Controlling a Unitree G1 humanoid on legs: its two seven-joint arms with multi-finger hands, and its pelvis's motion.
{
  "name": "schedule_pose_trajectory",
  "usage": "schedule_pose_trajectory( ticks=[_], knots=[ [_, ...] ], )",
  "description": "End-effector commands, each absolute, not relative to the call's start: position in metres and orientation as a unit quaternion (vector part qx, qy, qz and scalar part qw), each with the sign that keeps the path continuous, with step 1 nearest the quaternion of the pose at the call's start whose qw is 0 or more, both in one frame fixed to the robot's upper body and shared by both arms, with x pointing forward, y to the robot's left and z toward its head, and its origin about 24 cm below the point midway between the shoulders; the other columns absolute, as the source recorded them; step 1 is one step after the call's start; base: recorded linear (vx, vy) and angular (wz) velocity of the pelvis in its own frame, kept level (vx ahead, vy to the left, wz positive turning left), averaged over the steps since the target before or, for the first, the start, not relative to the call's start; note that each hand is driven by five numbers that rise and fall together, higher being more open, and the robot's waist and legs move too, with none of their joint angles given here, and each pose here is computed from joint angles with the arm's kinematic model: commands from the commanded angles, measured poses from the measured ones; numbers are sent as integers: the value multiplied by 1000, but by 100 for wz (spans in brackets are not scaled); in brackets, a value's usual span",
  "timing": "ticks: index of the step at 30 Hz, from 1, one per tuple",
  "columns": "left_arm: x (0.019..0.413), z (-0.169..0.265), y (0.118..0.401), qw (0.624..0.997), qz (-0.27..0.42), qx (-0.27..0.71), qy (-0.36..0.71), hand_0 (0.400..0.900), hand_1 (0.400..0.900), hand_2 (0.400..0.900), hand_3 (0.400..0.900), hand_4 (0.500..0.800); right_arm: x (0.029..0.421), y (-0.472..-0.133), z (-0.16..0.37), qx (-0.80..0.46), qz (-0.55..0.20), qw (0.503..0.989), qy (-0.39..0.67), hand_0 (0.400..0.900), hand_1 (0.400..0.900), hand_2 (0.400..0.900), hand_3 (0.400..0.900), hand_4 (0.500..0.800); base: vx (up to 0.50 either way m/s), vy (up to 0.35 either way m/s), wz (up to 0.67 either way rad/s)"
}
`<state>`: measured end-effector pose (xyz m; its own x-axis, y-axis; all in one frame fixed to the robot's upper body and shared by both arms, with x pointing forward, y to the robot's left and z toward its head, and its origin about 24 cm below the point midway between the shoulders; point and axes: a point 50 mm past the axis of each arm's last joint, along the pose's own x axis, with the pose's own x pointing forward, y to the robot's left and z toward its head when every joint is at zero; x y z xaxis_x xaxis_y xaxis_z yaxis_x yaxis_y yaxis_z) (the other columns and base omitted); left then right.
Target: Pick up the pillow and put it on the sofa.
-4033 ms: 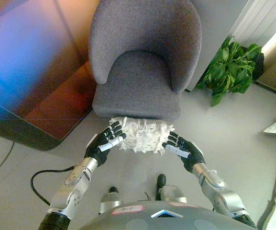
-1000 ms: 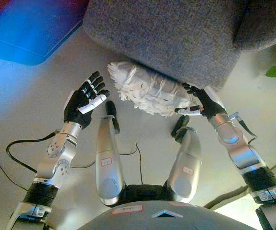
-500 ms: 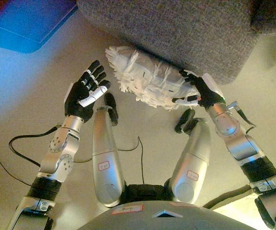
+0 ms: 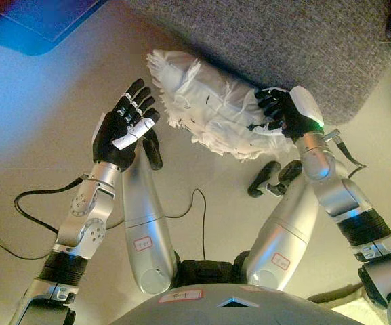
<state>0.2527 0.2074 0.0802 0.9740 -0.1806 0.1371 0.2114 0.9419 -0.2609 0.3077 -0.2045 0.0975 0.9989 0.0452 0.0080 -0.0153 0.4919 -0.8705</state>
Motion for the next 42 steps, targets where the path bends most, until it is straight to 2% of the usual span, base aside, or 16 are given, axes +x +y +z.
schedule_pose_trajectory(
  ticks=[1,7,18,19,20,33,42],
  knots=[
    [248,111,190,966,-159,-155,-135,900,900,900,900,800,328,-228,115,-543,-72,837,-9,900,900,900,900,800,63,-23,19],
    [247,109,187,965,-172,-155,-123,900,900,900,900,800,339,-226,111,-560,-61,826,23,900,900,900,900,800,53,-23,17],
    [241,100,183,967,-184,-147,-96,900,900,900,900,800,339,-215,100,-543,-28,836,67,900,900,900,900,800,44,-19,7],
    [241,99,183,967,-187,-144,-94,900,900,900,900,800,339,-213,98,-542,-26,837,67,661,661,661,661,656,35,-25,2],
    [240,99,182,967,-187,-145,-91,900,900,900,900,800,339,-211,97,-542,-24,837,71,400,400,400,400,500,39,-17,1],
    [235,85,181,971,-176,-149,-59,900,900,900,900,800,329,-201,86,-510,-5,857,65,400,400,400,400,500,49,-5,-3],
    [232,75,187,977,-142,-154,-27,900,900,900,900,800,320,-197,89,-483,-2,875,32,400,400,400,400,500,57,-12,-4]
  ],
)
